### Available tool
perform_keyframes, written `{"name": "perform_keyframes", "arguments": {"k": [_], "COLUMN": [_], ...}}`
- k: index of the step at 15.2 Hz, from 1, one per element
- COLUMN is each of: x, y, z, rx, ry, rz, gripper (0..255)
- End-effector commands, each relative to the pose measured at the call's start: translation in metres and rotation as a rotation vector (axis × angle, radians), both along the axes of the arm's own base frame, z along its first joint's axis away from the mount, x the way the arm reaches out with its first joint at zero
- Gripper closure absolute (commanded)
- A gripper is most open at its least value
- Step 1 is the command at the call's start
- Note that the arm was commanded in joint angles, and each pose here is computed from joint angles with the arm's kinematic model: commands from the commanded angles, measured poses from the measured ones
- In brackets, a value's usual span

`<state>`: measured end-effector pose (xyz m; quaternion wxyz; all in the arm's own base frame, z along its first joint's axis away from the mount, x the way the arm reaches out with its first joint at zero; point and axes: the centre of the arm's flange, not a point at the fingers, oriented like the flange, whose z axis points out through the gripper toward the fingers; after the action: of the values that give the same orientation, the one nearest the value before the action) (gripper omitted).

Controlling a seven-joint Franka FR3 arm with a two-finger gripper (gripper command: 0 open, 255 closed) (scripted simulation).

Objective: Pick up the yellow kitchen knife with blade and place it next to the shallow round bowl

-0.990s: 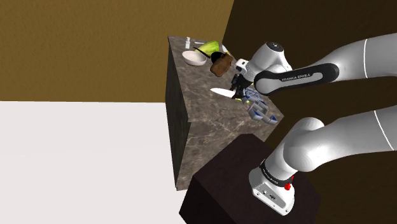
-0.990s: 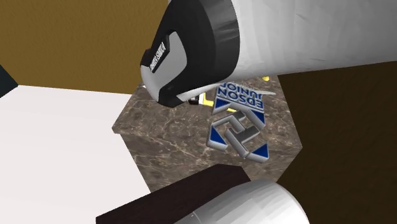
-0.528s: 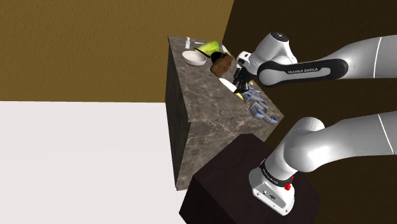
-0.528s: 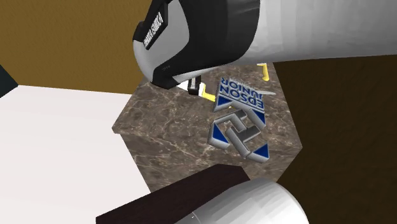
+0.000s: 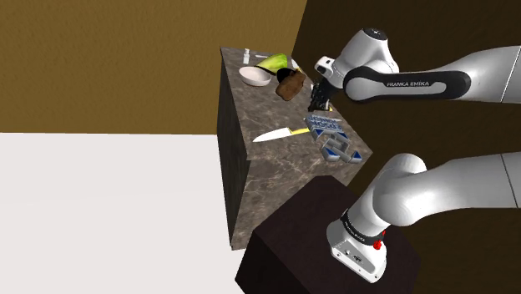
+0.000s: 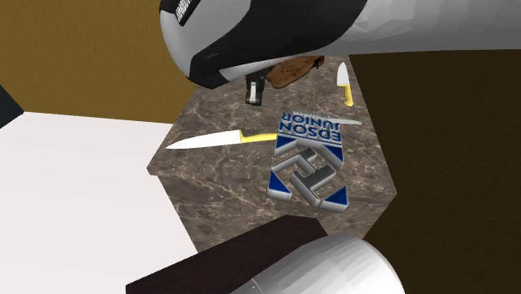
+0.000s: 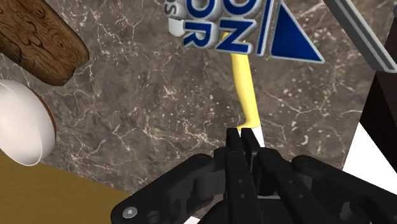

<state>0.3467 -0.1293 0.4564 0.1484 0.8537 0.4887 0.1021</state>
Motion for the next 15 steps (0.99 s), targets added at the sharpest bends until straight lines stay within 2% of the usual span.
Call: {"name": "perform_keyframes", "arguments": {"k": [1,2,3,12,15], "x": [0.013,0.006,0.006,0.051,0.055], "y": [-0.004,-0.002,-0.002,0.043,0.042], "z": [0.004,0.002,0.002,-0.083,-0.099], "rx": [0.0,0.0,0.0,0.056,0.056], "ry": [0.0,0.0,0.0,0.115,0.115], "rz": [0.0,0.0,0.0,0.231,0.231], "gripper": [255,255,0,0,0]}}
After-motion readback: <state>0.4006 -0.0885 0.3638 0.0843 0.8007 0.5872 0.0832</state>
